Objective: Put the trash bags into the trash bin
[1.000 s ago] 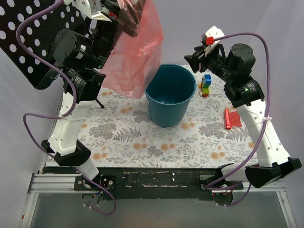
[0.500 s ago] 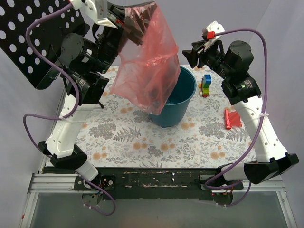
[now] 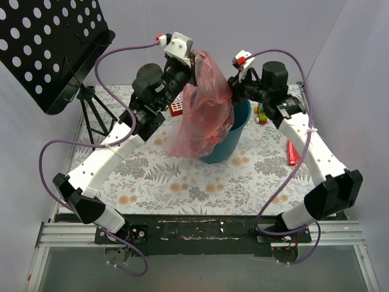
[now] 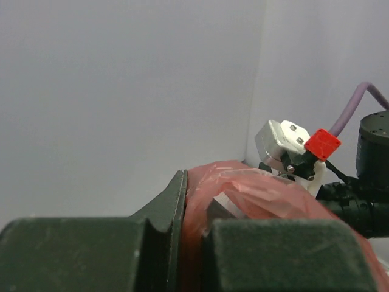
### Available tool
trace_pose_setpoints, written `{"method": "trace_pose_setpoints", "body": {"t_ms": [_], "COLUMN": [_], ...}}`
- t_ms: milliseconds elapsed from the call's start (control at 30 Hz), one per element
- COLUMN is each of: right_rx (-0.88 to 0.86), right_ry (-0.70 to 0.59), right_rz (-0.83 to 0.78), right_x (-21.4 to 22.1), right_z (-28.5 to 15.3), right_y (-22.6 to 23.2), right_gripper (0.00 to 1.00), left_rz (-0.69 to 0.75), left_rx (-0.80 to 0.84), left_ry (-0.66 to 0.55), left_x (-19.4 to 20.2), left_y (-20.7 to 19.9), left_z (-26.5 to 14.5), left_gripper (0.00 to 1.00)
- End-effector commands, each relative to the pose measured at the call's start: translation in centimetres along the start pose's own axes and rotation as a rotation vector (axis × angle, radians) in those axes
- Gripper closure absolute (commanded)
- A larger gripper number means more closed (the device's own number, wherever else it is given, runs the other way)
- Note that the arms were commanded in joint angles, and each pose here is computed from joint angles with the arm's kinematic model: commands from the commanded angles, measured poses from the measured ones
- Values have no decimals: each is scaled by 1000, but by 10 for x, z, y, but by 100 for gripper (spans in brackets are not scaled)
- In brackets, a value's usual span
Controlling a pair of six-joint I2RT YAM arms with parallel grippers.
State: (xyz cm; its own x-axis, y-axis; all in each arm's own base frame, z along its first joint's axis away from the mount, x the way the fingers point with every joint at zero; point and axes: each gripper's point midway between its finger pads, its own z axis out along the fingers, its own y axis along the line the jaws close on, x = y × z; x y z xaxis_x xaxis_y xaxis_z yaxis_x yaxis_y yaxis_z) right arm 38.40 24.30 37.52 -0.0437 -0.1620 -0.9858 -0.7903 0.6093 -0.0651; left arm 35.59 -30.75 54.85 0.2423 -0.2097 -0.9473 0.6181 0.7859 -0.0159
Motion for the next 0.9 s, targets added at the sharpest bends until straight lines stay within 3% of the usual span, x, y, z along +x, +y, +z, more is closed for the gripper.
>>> {"method": "trace_pose_setpoints", "body": {"t_ms": [0, 167, 300, 467, 667, 867], "right_rx": [-95, -7, 176, 375, 6, -241], "right_ry": [118, 261, 190, 55, -252, -287], "right_rz": [103, 204, 137, 39, -220, -375], "right_x": [40, 73, 33, -42, -136, -163], "right_z": [22, 35, 18, -36, -83, -71], "right_y": [8, -11, -46, -77, 25, 104], "right_gripper": [55, 59, 46, 36, 34, 37], "left_rz": [102, 87, 23, -21, 96, 65], "left_rx": [-188, -309, -359, -433, -479, -504], "left_ry": [-104, 0, 56, 86, 54, 60], "left_x": [-8, 47, 79, 113, 139, 130], "left_y": [41, 74, 85, 95, 110, 133], "left_z": [-6, 19, 39, 72, 89, 89], "left_gripper": [100, 100, 100, 100, 100, 100]}}
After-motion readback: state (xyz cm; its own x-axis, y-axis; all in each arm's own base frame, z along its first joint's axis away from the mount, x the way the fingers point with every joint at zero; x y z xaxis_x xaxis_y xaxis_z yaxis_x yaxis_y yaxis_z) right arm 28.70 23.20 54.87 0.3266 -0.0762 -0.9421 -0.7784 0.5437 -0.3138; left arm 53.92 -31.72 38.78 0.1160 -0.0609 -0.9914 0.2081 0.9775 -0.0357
